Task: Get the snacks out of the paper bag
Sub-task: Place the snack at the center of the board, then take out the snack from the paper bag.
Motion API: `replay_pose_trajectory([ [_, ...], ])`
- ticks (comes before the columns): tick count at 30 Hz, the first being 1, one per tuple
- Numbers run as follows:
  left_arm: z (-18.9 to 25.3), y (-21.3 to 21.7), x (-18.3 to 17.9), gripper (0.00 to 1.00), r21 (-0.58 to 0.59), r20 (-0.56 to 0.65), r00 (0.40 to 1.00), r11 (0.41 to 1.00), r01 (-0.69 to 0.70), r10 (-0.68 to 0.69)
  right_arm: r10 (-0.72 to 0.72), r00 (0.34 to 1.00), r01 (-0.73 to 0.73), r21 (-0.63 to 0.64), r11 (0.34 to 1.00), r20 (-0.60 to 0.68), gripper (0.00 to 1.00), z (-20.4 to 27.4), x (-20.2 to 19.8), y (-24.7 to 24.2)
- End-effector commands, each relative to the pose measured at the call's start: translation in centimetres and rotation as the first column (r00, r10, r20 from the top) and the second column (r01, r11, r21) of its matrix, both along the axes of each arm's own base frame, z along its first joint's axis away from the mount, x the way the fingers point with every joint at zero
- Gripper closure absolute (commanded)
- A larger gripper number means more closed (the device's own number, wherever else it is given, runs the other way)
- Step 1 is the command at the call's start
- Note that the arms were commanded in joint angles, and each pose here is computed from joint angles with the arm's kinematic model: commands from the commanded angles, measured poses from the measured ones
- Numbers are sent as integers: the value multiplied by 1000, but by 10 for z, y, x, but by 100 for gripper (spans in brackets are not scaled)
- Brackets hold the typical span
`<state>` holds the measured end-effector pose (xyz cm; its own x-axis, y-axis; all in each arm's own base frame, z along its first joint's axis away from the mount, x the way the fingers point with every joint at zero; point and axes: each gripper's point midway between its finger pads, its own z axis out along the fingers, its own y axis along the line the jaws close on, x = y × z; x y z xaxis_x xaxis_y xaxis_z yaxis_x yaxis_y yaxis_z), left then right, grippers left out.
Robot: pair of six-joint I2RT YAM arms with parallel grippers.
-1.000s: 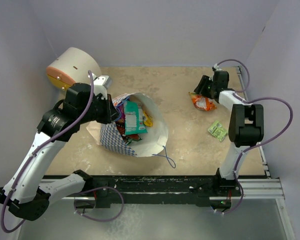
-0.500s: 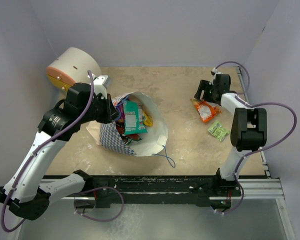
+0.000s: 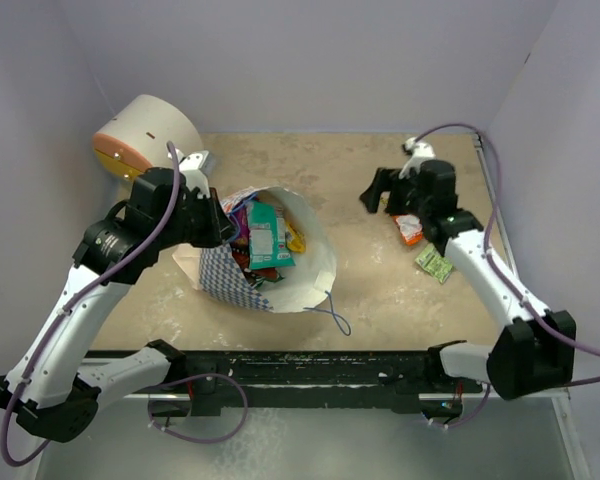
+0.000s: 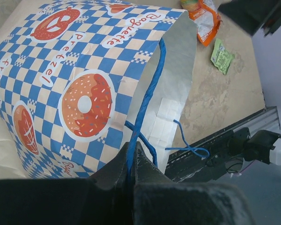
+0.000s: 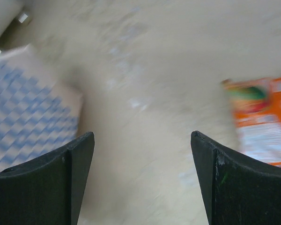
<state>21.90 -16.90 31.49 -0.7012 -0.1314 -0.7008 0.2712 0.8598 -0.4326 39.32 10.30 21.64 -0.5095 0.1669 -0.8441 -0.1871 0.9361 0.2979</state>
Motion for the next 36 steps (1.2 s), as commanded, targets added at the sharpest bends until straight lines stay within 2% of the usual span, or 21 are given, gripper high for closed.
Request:
replay_pose_trajectory([
  [1,5,-2,-10,100,-53,-47,999,998,-24,22,215,976,-211,111,971,-22,15,3,-69,79],
  [5,3,-14,-18,100,-127,-73,997,992,21,-30,268,963,-267,206,942,21,16,19,-119,112],
  [9,-5,-21,-29,100,-135,-144,986,989,62,-82,313,946,-322,333,886,84,19,38,-156,144],
  [11,-9,-20,-33,100,-129,-177,981,990,56,-79,337,935,-354,350,867,110,22,44,-171,167],
  [13,-9,-18,-35,100,-130,-181,981,990,52,-75,331,937,-348,331,877,108,25,44,-177,188],
  [17,-6,-11,-35,100,-125,-160,987,992,11,-31,217,970,-238,244,940,113,26,31,-172,213],
  [24,-3,-9,-30,100,-174,-151,988,982,-67,40,103,974,-130,125,984,201,27,13,-145,261],
  [27,-2,-11,-25,100,-191,-153,987,978,-84,55,37,975,-63,112,992,220,32,0,-132,268],
  [33,2,-13,-19,100,-197,-140,988,976,-92,65,19,965,-34,52,998,261,39,-25,-117,280],
  [36,0,-13,-18,100,-191,-143,988,977,-91,64,10,950,-34,71,997,312,41,-9,-109,291],
])
